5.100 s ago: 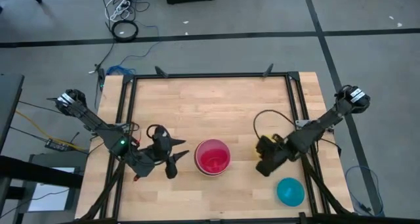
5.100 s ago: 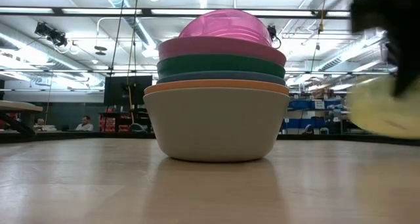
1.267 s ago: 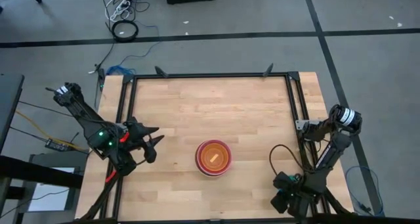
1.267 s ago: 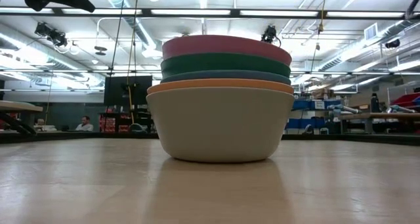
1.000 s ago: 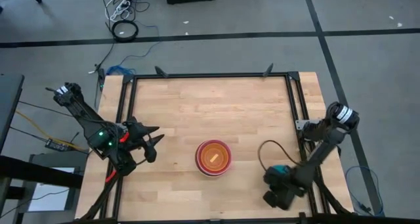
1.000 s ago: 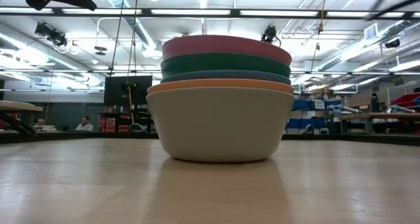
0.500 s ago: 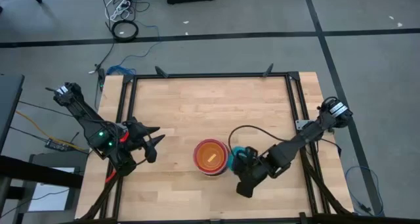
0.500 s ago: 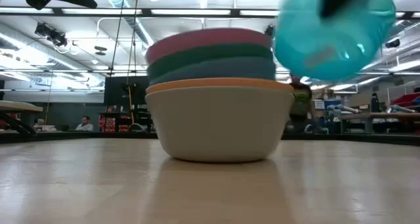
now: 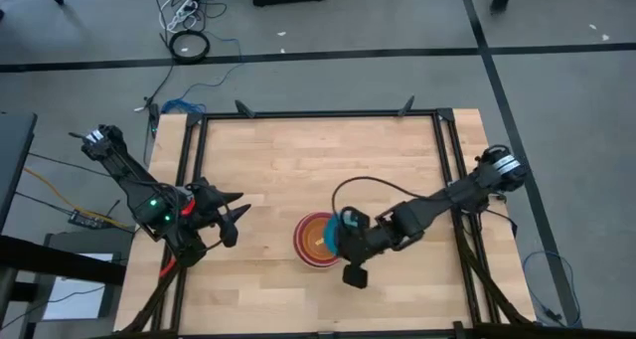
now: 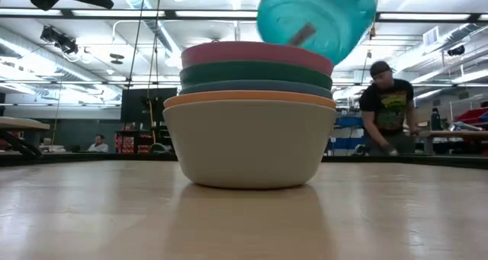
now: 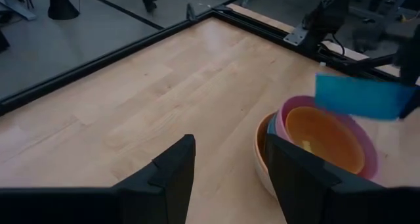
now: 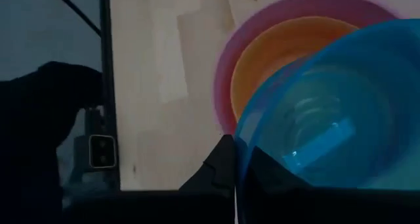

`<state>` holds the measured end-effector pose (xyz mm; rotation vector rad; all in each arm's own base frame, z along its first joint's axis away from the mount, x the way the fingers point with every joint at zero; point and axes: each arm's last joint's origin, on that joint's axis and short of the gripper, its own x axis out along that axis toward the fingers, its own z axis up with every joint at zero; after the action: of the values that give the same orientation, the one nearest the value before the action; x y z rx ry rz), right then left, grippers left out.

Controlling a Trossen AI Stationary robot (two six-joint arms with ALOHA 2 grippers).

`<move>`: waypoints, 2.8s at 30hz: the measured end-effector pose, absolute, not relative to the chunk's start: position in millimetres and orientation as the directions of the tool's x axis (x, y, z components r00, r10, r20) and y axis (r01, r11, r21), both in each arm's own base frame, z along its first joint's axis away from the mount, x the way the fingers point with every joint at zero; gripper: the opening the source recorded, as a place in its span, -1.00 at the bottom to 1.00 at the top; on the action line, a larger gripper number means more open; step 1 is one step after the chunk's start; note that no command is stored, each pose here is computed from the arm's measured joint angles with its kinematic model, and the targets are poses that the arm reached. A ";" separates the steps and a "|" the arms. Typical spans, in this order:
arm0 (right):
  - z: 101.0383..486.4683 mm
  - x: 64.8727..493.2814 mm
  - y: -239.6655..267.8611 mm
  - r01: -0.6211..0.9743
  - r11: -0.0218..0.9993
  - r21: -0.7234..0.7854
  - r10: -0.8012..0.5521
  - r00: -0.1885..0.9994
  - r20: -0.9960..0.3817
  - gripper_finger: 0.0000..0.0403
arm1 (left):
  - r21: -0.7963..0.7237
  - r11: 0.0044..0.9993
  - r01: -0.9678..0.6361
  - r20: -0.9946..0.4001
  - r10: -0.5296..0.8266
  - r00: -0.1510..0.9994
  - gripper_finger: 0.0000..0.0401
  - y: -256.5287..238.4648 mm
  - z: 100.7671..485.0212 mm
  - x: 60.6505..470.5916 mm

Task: Nest bowls inside each other
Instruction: Stack the light blue bowl on top of the yellow bowl, then return to Home Position

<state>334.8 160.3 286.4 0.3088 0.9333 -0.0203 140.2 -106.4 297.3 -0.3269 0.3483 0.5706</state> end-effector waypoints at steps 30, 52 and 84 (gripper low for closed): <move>257.3 382.1 137.0 0.040 0.953 0.302 0.216 0.610 -0.762 -0.49 | -0.207 0.797 -0.567 -0.404 0.458 0.792 -0.05 -107.4 297.9 141.4; 354.7 334.7 133.5 0.162 0.942 -0.293 -0.326 0.644 -0.692 -0.95 | -0.110 0.846 -0.521 -0.273 0.478 0.835 -0.05 -116.5 322.8 143.4; 282.6 63.1 60.4 0.287 0.957 -0.030 -0.287 0.936 -0.203 -1.00 | -0.052 0.947 -0.317 0.002 0.318 0.948 -0.05 -49.2 376.2 47.0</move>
<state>63.1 60.4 282.6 0.0001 0.2072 -0.2931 47.0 -49.2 376.2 -0.0510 -0.0103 0.3233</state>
